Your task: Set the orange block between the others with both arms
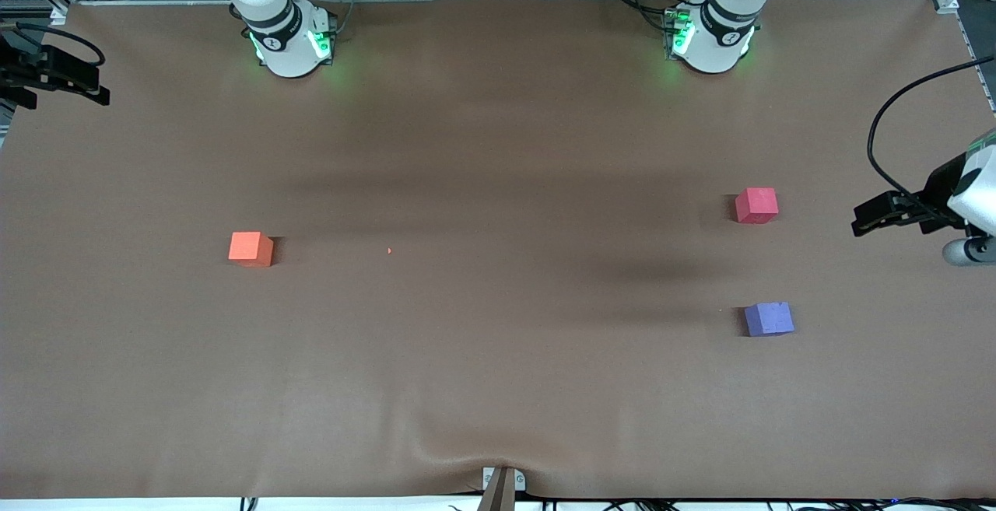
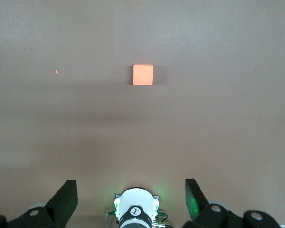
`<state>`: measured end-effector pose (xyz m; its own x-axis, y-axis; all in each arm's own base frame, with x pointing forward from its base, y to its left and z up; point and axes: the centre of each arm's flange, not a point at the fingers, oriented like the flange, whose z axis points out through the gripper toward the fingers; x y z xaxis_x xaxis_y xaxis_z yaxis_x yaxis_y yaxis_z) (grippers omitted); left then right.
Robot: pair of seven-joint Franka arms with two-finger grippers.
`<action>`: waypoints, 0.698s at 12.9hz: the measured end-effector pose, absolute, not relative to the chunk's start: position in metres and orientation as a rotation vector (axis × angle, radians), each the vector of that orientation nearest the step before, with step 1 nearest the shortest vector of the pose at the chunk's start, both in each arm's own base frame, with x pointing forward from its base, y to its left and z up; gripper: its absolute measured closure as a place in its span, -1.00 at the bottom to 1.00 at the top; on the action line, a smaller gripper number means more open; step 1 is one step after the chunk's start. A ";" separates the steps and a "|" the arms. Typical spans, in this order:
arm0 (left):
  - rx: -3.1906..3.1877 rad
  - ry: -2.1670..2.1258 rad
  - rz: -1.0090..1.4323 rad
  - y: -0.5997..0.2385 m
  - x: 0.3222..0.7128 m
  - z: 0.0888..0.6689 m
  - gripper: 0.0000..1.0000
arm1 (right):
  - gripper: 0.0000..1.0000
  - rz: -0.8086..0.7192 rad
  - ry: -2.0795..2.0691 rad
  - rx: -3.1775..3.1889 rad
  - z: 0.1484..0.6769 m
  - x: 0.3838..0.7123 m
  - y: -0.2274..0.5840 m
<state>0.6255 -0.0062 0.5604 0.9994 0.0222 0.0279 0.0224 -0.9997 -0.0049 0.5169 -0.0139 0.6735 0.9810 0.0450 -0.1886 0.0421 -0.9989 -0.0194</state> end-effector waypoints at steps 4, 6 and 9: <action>-3.138 0.017 -0.059 -0.027 0.626 0.564 -1.00 | -1.00 0.297 -0.072 -3.111 0.674 0.517 -0.013; -3.137 0.009 -0.054 -0.023 0.626 0.564 -1.00 | -1.00 0.297 -0.074 -3.111 0.674 0.517 -0.012; -3.136 0.007 0.002 -0.023 0.622 0.561 -1.00 | -1.00 0.297 -0.075 -3.111 0.673 0.517 -0.012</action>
<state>0.6221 -0.0227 0.5612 1.0000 -0.0046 -0.0015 -0.0047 -1.0000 -0.0057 0.5169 -0.0119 0.6735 0.9808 0.0490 -0.1889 0.0460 -0.9987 -0.0202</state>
